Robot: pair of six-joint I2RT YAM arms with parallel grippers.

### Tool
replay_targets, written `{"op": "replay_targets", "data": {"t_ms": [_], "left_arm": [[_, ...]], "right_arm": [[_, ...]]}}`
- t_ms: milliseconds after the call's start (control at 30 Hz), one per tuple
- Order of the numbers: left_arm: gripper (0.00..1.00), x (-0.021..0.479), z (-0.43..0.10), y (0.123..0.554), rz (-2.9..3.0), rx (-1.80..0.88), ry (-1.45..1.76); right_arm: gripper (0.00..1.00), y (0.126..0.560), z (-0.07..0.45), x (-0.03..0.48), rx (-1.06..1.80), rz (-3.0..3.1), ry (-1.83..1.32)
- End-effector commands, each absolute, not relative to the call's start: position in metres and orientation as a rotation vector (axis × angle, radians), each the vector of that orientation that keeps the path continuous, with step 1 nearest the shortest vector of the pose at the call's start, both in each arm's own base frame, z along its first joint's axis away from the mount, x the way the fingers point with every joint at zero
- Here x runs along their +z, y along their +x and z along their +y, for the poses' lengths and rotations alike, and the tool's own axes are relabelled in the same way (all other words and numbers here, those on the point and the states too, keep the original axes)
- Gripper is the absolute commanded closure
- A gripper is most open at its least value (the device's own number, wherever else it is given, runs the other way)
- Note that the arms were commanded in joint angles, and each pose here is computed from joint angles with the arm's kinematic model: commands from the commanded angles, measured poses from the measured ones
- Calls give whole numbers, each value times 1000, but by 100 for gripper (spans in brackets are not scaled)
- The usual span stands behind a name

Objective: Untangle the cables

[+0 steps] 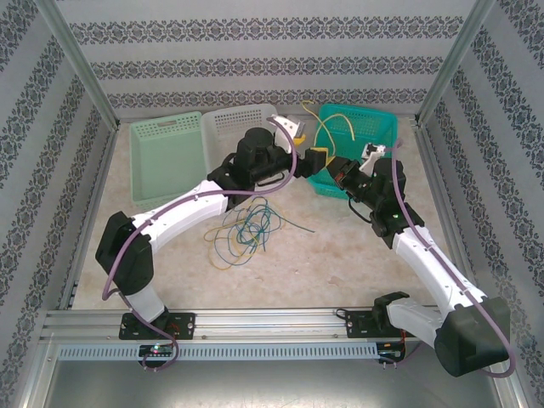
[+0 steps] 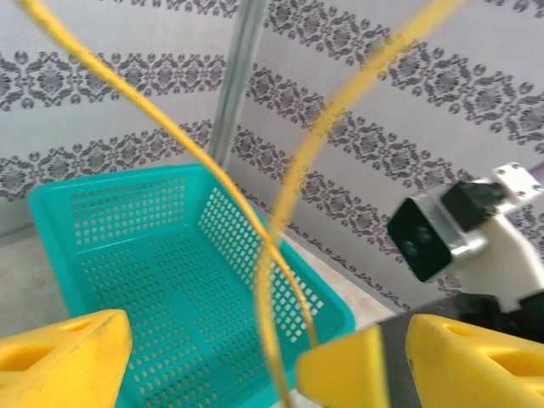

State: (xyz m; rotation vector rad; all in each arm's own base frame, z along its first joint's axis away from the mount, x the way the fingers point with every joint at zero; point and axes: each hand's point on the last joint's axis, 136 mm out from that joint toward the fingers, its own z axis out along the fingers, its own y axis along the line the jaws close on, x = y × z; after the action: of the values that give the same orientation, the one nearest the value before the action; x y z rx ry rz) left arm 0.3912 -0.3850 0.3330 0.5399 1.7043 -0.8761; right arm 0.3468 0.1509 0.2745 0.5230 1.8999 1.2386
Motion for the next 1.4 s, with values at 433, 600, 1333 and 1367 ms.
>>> {"op": "replay_targets", "data": {"t_ms": [433, 600, 1333, 1367], "left_arm": [[100, 344, -399, 396, 1653, -1011, 583], [100, 352, -379, 377, 1574, -1004, 521], [78, 414, -341, 337, 1269, -949, 238], [78, 413, -343, 337, 1267, -953, 243]], "right_arm": [[100, 351, 159, 290, 1301, 1863, 506], [100, 371, 121, 272, 1394, 1692, 803], [100, 381, 126, 266, 1613, 1420, 1016], [100, 382, 129, 267, 1617, 1426, 1008]]}}
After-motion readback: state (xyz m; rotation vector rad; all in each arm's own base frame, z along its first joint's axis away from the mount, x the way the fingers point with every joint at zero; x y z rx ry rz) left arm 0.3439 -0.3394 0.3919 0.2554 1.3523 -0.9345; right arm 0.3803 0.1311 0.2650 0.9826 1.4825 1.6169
